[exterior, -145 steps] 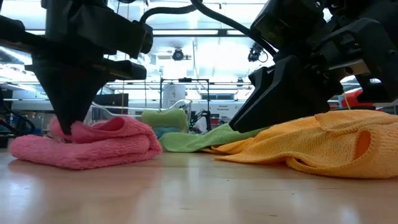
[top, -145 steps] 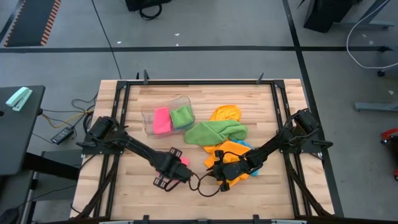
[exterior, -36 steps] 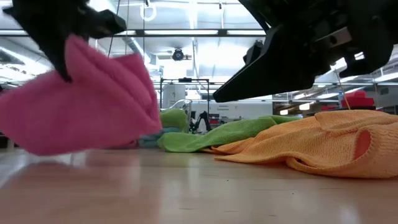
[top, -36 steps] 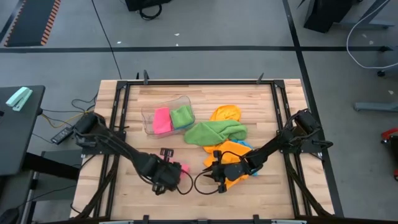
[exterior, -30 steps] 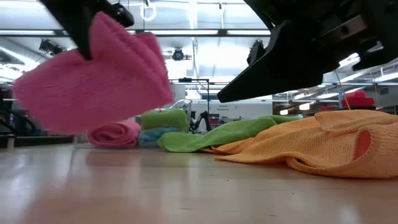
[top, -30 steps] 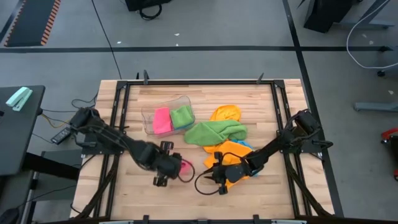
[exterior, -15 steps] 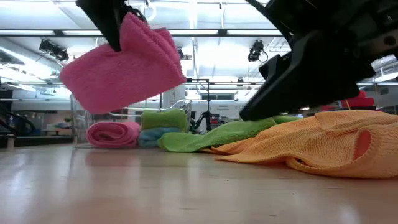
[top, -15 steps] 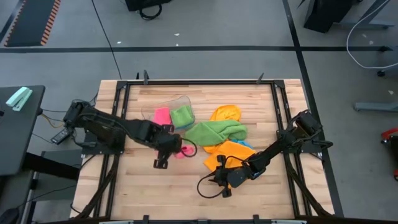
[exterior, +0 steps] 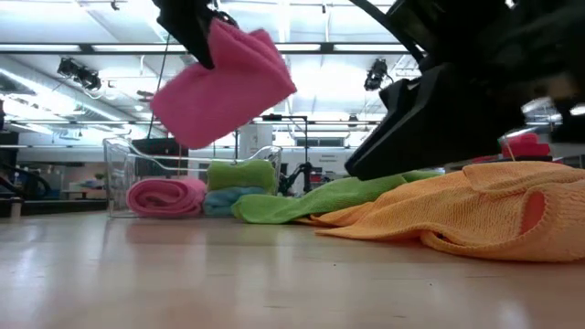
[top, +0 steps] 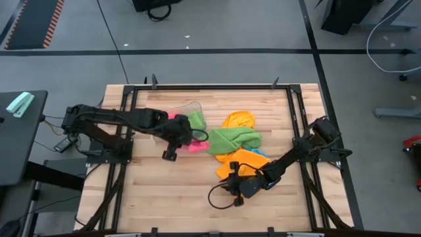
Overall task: Fold microfiber towels
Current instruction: Put the pink microfiber towel into the transparent bin
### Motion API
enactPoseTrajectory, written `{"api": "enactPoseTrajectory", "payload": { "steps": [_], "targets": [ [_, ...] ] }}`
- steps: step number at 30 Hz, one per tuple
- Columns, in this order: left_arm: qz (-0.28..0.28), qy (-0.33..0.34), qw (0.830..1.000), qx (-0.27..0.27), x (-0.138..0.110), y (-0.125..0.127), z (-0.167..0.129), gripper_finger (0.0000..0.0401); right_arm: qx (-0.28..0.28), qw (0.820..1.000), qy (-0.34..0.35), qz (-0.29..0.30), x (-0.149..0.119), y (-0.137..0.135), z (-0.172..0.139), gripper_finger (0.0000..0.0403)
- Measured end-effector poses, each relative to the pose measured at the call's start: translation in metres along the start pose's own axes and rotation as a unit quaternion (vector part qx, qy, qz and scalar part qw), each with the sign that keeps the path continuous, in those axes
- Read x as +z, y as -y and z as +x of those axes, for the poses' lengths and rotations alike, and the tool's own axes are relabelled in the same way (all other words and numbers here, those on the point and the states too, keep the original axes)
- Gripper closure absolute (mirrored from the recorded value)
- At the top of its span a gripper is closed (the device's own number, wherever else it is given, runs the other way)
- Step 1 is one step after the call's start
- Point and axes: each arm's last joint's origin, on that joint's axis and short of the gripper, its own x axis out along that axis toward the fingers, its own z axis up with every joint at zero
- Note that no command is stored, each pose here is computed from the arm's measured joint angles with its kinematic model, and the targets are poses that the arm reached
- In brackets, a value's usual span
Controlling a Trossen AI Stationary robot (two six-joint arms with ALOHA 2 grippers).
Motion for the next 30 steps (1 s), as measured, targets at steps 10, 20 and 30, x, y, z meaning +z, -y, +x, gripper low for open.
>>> {"api": "enactPoseTrajectory", "payload": {
  "steps": [10,20,30],
  "targets": [
    [-0.003,-0.004,1.0,0.028,-0.019,-0.018,-0.025,0.0388,-0.047,0.993,0.006,-0.113,0.012,0.041,0.013,0.0307],
    [-0.029,-0.02,0.999,0.034,-0.039,-0.038,-0.038,0.0388,-0.025,0.993,0.009,-0.116,0.045,0.105,-0.029,0.0307],
    [-0.038,-0.041,0.997,0.05,-0.059,-0.056,-0.02,0.0388,-0.054,0.992,0.025,-0.111,0.055,0.163,-0.05,0.0307]
  ]
}}
